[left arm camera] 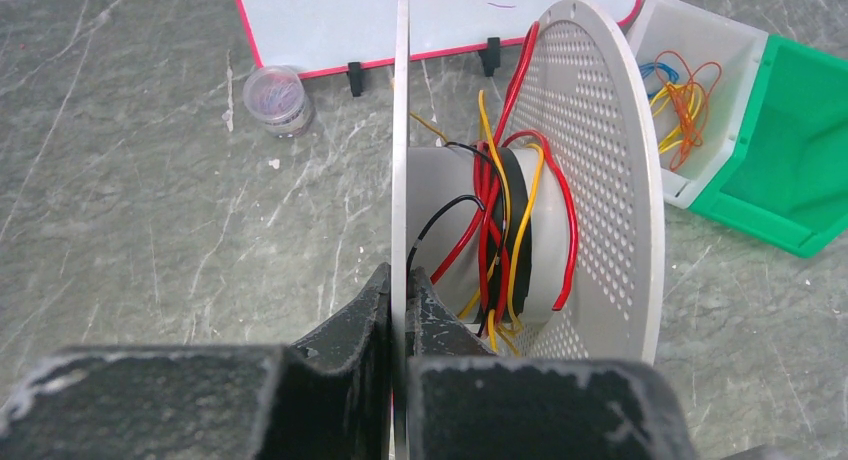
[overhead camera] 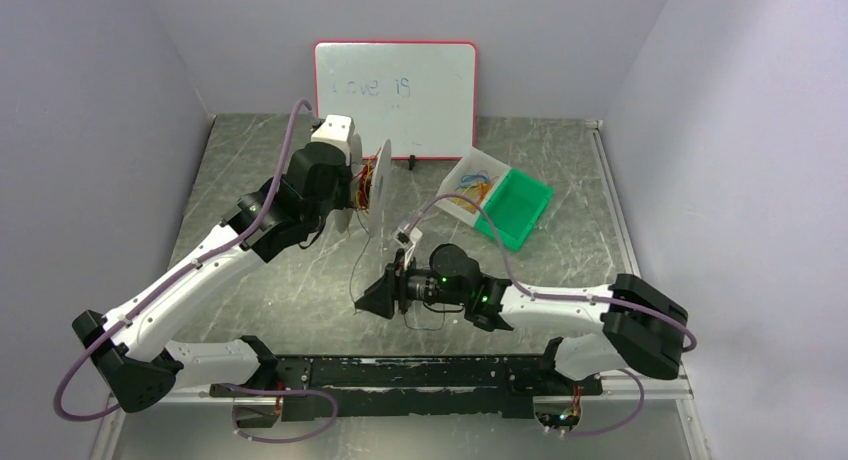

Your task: Wrap the cables

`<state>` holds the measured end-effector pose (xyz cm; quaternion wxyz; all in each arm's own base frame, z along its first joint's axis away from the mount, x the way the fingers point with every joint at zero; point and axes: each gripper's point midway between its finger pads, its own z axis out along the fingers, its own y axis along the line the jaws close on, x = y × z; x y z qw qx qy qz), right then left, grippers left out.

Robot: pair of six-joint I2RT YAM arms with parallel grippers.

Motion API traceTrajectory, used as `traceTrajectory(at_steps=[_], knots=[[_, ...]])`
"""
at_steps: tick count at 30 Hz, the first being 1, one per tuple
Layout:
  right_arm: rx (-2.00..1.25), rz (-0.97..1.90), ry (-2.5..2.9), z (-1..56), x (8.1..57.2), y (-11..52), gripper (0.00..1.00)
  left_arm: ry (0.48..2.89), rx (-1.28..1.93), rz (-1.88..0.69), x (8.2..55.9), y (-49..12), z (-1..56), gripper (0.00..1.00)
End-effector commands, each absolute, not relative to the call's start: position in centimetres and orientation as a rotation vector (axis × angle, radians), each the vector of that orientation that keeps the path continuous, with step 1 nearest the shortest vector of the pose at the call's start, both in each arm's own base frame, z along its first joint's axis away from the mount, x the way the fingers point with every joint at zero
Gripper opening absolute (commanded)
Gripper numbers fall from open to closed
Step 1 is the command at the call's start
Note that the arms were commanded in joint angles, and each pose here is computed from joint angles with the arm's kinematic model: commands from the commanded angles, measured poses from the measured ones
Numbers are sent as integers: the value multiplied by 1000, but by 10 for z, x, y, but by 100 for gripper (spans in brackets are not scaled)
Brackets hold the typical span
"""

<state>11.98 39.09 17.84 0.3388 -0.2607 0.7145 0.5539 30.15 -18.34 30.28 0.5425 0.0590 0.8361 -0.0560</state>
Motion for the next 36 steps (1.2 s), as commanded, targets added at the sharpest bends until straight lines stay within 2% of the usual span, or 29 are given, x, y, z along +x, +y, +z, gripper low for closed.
traceTrajectory(at_steps=[1, 10, 13, 16, 20, 21, 36], knots=[[-717, 1507, 1750, 193, 110, 409, 52, 1854, 52, -254, 306, -188, 350, 7], [-745, 1517, 1756, 166, 108, 427, 50, 1859, 59, -272, 307, -192, 348, 7], [-737, 1523, 1758, 162, 108, 430, 41, 1857, 56, -278, 306, -193, 348, 7], [-694, 1492, 1789, 149, 113, 426, 27, 1851, 50, -280, 305, -191, 351, 7], [-636, 1417, 1825, 133, 121, 413, 2, 1834, 41, -294, 303, -188, 358, 7], [-614, 1392, 1832, 130, 125, 408, 0, 1823, 41, -308, 302, -187, 362, 7], [-372, 1119, 1985, 78, 188, 316, 0, 1719, 77, -635, 269, -185, 403, 7]])
